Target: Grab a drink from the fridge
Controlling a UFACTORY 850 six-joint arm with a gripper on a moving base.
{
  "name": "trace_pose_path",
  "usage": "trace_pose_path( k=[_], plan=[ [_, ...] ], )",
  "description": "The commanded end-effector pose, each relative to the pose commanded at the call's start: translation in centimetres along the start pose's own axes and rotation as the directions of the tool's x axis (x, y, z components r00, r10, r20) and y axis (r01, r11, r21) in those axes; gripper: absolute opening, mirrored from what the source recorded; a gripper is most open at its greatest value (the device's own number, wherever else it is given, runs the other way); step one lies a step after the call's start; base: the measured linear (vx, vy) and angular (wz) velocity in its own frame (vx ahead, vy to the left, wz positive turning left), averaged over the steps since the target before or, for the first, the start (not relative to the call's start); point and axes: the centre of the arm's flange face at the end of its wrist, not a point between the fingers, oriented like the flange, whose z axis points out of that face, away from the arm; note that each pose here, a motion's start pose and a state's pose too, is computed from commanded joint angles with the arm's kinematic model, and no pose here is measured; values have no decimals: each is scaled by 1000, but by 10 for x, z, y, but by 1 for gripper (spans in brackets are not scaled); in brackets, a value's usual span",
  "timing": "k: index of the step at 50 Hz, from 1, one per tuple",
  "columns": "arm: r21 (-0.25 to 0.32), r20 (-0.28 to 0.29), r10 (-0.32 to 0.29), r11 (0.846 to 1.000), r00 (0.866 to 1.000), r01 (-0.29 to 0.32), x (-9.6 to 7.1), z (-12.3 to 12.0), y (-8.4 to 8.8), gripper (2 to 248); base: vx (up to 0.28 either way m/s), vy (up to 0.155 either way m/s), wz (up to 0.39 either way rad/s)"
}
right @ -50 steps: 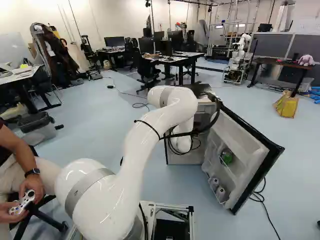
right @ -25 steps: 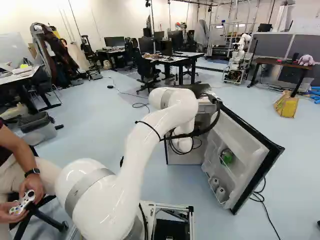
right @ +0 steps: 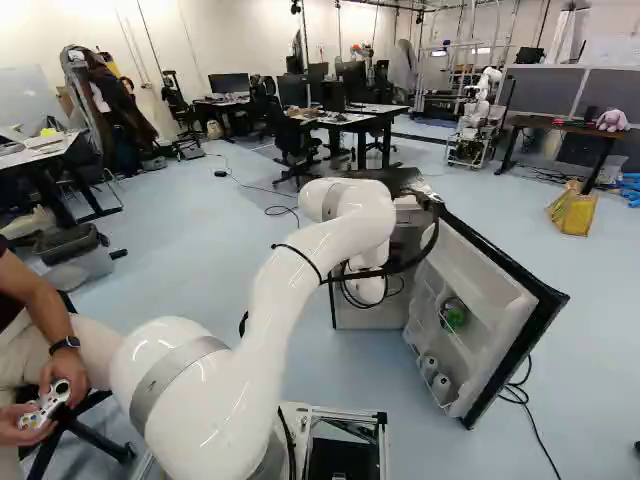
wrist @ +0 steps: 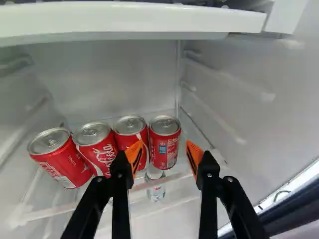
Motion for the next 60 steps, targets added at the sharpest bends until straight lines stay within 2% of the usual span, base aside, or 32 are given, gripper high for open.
trace_pose_path(
  k=[60],
  plan=[
    [2,-60,-15,1000,998,15,-3,33,1,142,0,0,0]
  ],
)
